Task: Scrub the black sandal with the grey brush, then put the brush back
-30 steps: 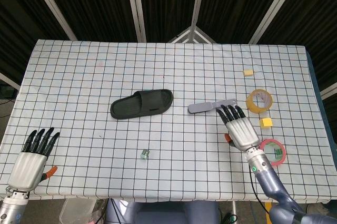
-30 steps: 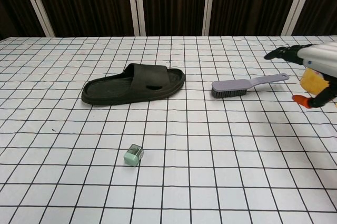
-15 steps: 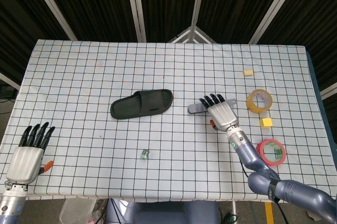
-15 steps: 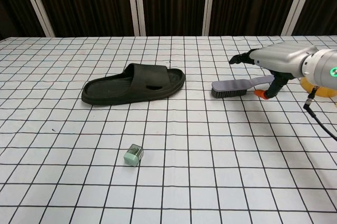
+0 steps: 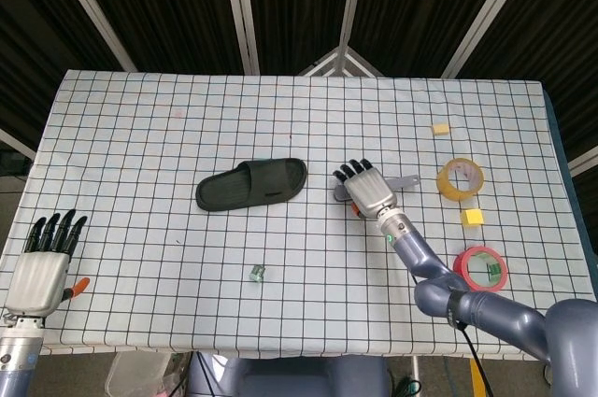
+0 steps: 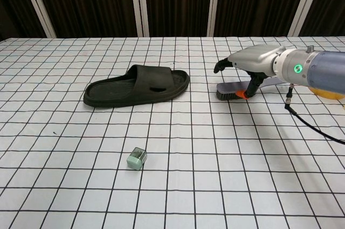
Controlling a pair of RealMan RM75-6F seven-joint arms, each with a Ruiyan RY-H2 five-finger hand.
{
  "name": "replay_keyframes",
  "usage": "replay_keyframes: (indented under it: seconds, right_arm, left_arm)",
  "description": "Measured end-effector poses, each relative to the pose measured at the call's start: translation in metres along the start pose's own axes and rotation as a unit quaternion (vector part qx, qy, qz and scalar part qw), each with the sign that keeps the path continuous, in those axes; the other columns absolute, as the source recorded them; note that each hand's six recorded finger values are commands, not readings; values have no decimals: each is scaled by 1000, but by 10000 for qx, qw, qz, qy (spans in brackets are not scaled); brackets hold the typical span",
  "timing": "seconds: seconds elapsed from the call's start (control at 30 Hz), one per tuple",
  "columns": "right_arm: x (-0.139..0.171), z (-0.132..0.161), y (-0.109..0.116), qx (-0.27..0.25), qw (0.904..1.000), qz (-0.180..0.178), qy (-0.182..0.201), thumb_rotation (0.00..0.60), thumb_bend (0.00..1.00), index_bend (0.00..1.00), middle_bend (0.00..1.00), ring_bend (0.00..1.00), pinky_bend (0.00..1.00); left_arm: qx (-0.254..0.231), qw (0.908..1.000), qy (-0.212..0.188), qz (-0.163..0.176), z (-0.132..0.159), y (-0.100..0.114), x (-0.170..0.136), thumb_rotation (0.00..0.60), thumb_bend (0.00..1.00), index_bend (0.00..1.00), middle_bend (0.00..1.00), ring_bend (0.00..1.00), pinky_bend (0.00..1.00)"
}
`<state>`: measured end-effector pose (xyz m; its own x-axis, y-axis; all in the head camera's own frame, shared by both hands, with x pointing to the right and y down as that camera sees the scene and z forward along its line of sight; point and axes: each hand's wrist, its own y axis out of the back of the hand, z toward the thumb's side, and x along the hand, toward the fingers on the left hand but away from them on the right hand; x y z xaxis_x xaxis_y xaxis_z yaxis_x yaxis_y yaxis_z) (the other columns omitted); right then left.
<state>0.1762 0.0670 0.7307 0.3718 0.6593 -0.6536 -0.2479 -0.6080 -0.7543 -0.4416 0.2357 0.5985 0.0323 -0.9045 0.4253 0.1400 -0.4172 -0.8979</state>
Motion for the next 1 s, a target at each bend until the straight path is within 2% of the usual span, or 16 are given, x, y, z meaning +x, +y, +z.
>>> replay_keyframes:
  seconds: [0.33,1.0]
  right_arm:
    - [-7,3,-2,167,9998,51,9,600,467,233,192,127,148]
    - [-7,-13,-3,219,9997,28,-140,600,467,291,242,175,171]
  left_arm:
    - [-9,10000,54,-17,-3,0,1,600,125,0,0,0,19]
    - [21,9999,73,-107,-2,-4,2,600,125,0,0,0,19]
